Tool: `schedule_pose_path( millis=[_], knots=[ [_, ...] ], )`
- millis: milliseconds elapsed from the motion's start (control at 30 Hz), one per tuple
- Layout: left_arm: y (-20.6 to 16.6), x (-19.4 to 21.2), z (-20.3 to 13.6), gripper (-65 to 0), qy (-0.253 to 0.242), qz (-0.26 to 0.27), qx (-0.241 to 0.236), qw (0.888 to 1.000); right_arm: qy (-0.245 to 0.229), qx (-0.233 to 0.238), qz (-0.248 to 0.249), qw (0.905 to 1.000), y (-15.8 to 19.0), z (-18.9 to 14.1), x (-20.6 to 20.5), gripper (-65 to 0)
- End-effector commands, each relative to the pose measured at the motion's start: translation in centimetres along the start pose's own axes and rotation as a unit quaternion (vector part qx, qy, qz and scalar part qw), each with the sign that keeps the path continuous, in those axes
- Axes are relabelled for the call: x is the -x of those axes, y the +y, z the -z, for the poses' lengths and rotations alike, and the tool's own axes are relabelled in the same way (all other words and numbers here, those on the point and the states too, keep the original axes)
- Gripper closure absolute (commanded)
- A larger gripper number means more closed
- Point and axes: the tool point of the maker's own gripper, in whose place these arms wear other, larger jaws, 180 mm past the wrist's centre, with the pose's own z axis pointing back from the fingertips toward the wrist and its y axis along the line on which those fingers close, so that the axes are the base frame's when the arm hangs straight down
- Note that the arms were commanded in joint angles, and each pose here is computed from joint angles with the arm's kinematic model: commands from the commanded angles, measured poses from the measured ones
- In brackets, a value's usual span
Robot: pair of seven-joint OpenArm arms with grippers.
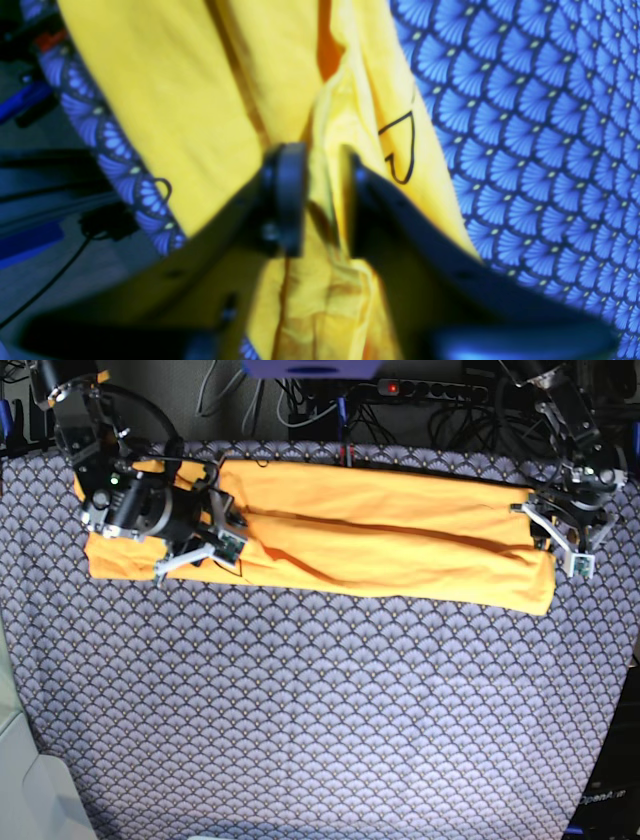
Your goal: Fold the T-shirt properly
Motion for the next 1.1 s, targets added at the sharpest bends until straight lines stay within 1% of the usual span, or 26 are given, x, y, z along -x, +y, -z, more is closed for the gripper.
schedule_pose_path(
  millis=[0, 67, 133, 267, 467, 567, 667, 800, 1000, 1067],
  knots=[
    [0.6, -1.5, -0.3, -31.3, -0.024, 0.003, -0.007, 1.000, -0.014, 0.005, -0.002, 0.9999, -0.3, -0.5, -0.7, -24.6],
    [0.6, -1.5, -0.3, -31.3, -0.024, 0.003, -0.007, 1.000, -0.013, -0.002, 0.002, 0.9999, 0.4, -0.4, -0.4, -31.1],
    [0.6, -1.5, -0.3, -31.3, -0.024, 0.003, -0.007, 1.000, -0.011, -0.009, 0.002, 0.9999, 1.0, -0.4, -0.1, -33.8],
    [0.6, -1.5, -0.3, -31.3, -0.024, 0.004, -0.007, 1.000, -0.005, -0.008, 0.001, 1.0000, 1.1, -0.7, 0.4, -34.0],
    [0.8, -1.6, -0.3, -31.3, -0.026, 0.005, -0.008, 1.000, 0.037, 0.000, -0.029, 0.9989, -0.3, -1.9, 3.0, -34.0],
    [0.7, -1.6, -0.2, -31.3, -0.026, 0.003, -0.007, 1.000, 0.046, -0.003, -0.034, 0.9983, -0.1, -2.2, 3.6, -34.0],
    [0.6, -1.6, -0.2, -31.3, -0.026, 0.001, -0.005, 1.000, 0.052, -0.020, -0.027, 0.9981, 1.5, -2.2, 4.4, -34.0],
    [0.5, -1.5, -0.1, -31.3, -0.024, 0.000, -0.004, 1.000, 0.047, -0.035, -0.031, 0.9978, 2.7, -1.7, 4.0, -34.0],
    [0.6, -1.8, -0.2, -31.3, -0.028, 0.002, -0.006, 1.000, 0.049, -0.029, -0.034, 0.9978, 2.2, -1.8, 4.0, -34.0],
    [0.6, -1.8, -0.2, -31.3, -0.028, 0.002, -0.006, 1.000, 0.047, -0.015, -0.032, 0.9983, 1.1, -2.1, 3.9, -34.0]
  ],
)
